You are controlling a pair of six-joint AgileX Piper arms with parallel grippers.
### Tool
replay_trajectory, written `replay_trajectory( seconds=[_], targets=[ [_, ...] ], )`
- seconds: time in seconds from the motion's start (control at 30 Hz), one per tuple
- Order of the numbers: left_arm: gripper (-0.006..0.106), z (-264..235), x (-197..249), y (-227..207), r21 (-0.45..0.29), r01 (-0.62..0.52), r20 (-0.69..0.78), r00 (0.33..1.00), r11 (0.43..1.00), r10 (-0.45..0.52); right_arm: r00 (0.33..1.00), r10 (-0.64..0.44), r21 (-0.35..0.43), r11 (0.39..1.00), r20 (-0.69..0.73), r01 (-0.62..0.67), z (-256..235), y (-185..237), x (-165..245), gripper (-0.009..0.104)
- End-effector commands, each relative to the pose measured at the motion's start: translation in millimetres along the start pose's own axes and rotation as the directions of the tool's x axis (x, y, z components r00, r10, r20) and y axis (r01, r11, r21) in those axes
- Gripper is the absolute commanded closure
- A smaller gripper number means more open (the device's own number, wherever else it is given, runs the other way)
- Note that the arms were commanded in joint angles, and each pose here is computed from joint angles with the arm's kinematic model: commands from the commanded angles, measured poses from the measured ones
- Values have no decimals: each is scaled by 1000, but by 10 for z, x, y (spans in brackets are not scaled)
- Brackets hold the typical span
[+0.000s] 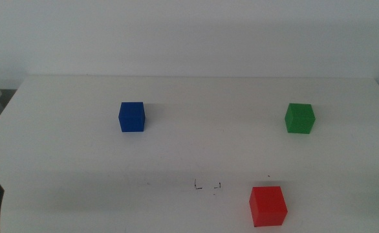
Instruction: Stack red cubes first, then green, then blue cubes in a specific spot.
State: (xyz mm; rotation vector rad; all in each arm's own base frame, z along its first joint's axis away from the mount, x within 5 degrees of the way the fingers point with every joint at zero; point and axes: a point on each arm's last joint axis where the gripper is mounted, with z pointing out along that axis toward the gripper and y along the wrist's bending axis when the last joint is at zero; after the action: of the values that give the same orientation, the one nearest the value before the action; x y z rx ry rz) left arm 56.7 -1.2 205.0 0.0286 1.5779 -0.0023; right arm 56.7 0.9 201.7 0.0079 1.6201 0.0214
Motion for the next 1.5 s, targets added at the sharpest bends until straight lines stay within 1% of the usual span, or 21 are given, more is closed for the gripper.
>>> replay_trajectory(
  seconds=[0.0,0.2,0.27,0.33,0.4,0.5,0.7,0.8,0.9,1.03,1.13,1.17,1.23,1.27,1.3,1.4,1.47],
  targets=[
    [7,-3,-3,0,1,-7,7,1000,1000,7,1000,-13,-1,1000,9,13,-3,0,1,2],
    [7,-3,-3,0,1,-13,7,1000,1000,13,1000,-11,-2,1000,9,11,-3,0,1,2],
    [7,-3,-3,0,1,-11,7,1000,1000,11,1000,16,-6,1000,5,-16,-3,4,4,2],
    [7,-3,-3,0,1,-11,7,1000,1000,11,998,50,-13,999,-36,-51,-3,13,41,2],
    [7,-3,-3,0,1,-11,7,1000,1000,11,995,60,-24,998,-76,-62,-30,27,-23,2],
    [7,-3,-3,0,1,-11,7,1000,1000,11,991,54,-39,997,-124,-59,-101,47,-187,2],
    [7,-3,-3,0,1,-13,7,1000,1000,13,984,45,-56,997,-170,-55,-153,74,-680,2],
    [7,-3,-3,0,1,-13,7,1000,1000,13,967,46,-64,996,-252,-64,-76,91,-936,2],
    [7,-3,-3,0,1,-13,7,1000,1000,13,923,49,-81,993,-382,-86,21,124,-1192,2],
    [7,-3,-3,0,1,-13,7,1000,1000,13,827,40,-108,987,-561,-120,196,176,-1542,2],
    [7,-3,-3,0,1,-13,7,1000,1000,13,774,35,-123,982,-632,-145,433,218,-1739,2],
    [7,-3,-3,0,1,-13,7,1000,1000,13,749,42,-124,979,-661,-164,507,247,-1788,2],
    [7,-3,-3,0,1,-13,7,1000,1000,13,704,79,-105,971,-706,-214,614,320,-1867,2],
    [7,-3,-3,0,1,-13,7,1000,1000,13,668,90,-89,969,-738,-229,704,373,-1879,2],
    [7,-3,-3,0,1,-13,7,1000,1000,13,650,93,-88,967,-754,-240,753,437,-1907,2],
    [7,-3,-3,0,1,-13,7,1000,1000,13,613,36,-118,971,-789,-210,949,657,-1907,2],
    [7,-3,-3,0,1,-13,7,1000,1000,13,578,-26,-170,966,-816,-196,1039,872,-1849,2]
  ],
)
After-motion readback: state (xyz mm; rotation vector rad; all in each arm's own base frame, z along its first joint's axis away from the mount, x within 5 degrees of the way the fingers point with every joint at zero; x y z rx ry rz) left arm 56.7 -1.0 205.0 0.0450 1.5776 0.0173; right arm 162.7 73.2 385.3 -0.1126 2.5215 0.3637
